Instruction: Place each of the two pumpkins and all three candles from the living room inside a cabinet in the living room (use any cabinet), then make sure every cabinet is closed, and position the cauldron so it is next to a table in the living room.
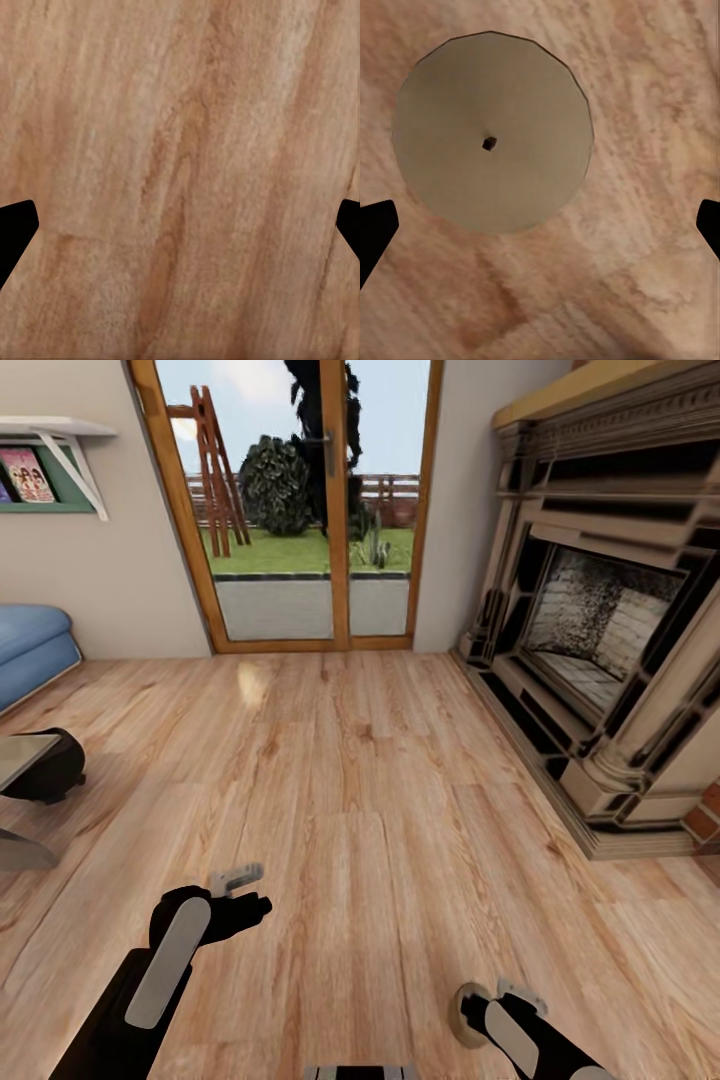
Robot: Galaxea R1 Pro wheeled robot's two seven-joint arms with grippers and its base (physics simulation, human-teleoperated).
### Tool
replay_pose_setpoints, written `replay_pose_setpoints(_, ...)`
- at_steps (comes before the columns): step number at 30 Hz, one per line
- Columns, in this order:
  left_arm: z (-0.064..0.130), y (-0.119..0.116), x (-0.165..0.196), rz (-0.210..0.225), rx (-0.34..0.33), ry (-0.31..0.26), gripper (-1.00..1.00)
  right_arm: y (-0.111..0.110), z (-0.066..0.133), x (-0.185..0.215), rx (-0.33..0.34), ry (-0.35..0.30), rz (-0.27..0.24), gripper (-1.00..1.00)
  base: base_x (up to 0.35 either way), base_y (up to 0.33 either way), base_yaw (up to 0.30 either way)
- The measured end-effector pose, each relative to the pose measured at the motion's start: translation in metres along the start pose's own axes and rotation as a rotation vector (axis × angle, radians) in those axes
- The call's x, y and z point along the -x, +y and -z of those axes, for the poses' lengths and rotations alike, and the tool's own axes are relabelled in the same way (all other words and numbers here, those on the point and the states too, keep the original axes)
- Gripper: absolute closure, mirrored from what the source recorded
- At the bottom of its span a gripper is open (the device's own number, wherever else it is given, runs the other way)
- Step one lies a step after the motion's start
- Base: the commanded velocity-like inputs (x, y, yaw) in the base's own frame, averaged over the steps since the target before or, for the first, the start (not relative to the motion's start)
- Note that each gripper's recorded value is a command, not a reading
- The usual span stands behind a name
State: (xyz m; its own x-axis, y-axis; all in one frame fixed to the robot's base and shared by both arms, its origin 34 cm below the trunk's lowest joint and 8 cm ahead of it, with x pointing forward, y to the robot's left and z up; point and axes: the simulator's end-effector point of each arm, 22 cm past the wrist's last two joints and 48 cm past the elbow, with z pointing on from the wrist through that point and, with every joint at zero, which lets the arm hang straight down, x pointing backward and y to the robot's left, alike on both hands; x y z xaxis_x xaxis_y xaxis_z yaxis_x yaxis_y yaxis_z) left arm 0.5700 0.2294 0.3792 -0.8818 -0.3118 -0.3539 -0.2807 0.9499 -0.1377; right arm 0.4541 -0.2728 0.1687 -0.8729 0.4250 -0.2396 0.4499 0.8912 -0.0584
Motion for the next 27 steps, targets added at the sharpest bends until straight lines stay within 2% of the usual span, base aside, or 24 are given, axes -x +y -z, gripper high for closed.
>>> replay_pose_setpoints(5,-0.009,0.002,-0.006,0.0,0.006,0.019,-1.0,-0.004,-0.007,-0.007,-0.011,0.013,0.001,-1.0,0.0,0.0,0.0)
replay_pose_setpoints(10,-0.009,0.002,-0.006,0.0,0.006,0.019,-1.0,-0.003,-0.007,-0.004,-0.008,-0.005,-0.004,-1.0,0.0,0.0,0.0)
replay_pose_setpoints(17,-0.008,0.002,-0.005,0.0,0.006,0.017,-1.0,0.004,-0.007,0.003,0.023,-0.037,0.049,-1.0,0.0,0.0,0.0)
replay_pose_setpoints(27,-0.008,0.002,-0.006,0.0,0.006,0.018,-1.0,0.005,-0.007,0.004,0.03,-0.041,0.058,-1.0,0.089,0.0,0.0)
